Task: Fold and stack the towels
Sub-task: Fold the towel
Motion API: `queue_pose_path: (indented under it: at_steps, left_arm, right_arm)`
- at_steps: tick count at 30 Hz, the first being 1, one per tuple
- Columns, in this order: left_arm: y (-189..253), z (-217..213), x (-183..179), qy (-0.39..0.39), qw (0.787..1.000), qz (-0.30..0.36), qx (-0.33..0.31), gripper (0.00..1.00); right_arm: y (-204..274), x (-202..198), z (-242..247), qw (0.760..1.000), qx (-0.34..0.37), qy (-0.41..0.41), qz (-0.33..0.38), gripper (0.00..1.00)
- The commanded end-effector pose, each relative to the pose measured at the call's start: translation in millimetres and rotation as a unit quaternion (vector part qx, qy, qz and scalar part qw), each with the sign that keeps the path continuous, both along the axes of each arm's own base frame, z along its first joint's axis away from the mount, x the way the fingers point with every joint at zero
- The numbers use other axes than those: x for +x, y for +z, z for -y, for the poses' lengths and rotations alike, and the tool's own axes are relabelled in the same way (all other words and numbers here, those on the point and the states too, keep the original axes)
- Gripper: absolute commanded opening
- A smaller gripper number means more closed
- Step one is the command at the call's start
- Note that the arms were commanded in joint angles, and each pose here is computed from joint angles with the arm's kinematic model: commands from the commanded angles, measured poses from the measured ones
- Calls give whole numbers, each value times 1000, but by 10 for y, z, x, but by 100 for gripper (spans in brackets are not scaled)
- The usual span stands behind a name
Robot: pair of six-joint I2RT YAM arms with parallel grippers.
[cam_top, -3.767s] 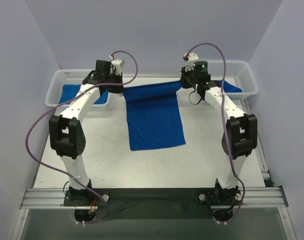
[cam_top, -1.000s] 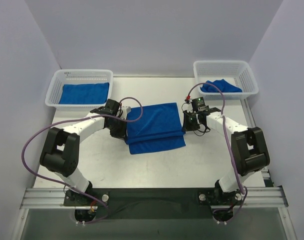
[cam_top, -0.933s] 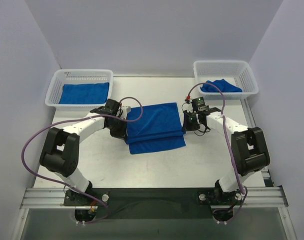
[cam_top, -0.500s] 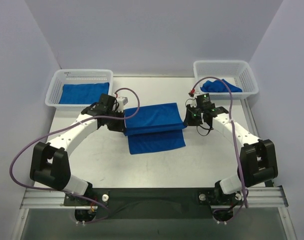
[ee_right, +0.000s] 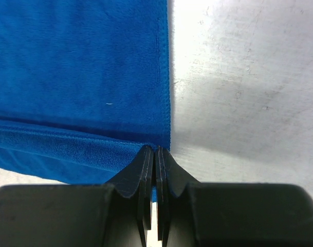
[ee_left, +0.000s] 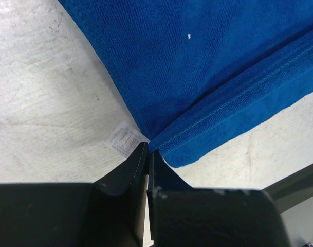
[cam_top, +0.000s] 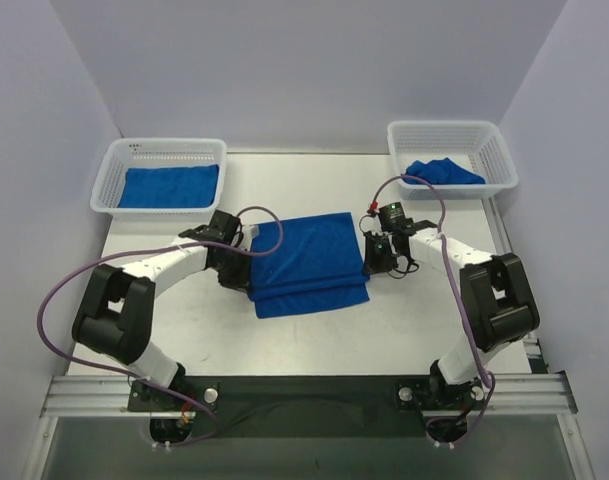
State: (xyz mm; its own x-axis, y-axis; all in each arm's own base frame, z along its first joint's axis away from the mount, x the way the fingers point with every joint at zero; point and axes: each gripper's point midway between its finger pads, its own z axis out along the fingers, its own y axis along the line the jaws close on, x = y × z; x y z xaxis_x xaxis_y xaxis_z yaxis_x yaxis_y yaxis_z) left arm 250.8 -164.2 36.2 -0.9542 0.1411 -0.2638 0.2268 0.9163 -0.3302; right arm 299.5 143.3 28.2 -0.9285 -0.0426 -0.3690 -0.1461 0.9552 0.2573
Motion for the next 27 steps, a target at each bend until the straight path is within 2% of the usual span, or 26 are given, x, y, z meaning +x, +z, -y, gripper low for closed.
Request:
queue_pose_path:
  at_steps: [1, 6, 13, 20, 27]
  left_arm:
    - [-72, -116, 34, 12, 1000, 3, 27, 0]
    - [36, -116, 78, 16, 999, 20, 24, 0]
    - [397, -120, 148, 16, 998, 55, 20, 0]
    - [721, -110, 93, 22, 996, 84, -2, 0]
    - [483, -124, -115, 21, 999, 44, -2, 0]
  right_arm:
    - [-132, -29, 206, 999, -47, -22, -15, 0]
    - [-107, -26, 191, 999, -44, -25, -11, 0]
    - [280, 13, 214, 998, -37, -32, 37, 0]
    - [473, -106, 216, 998, -29, -37, 52, 0]
    - [318, -249, 205, 999, -31, -34, 23, 0]
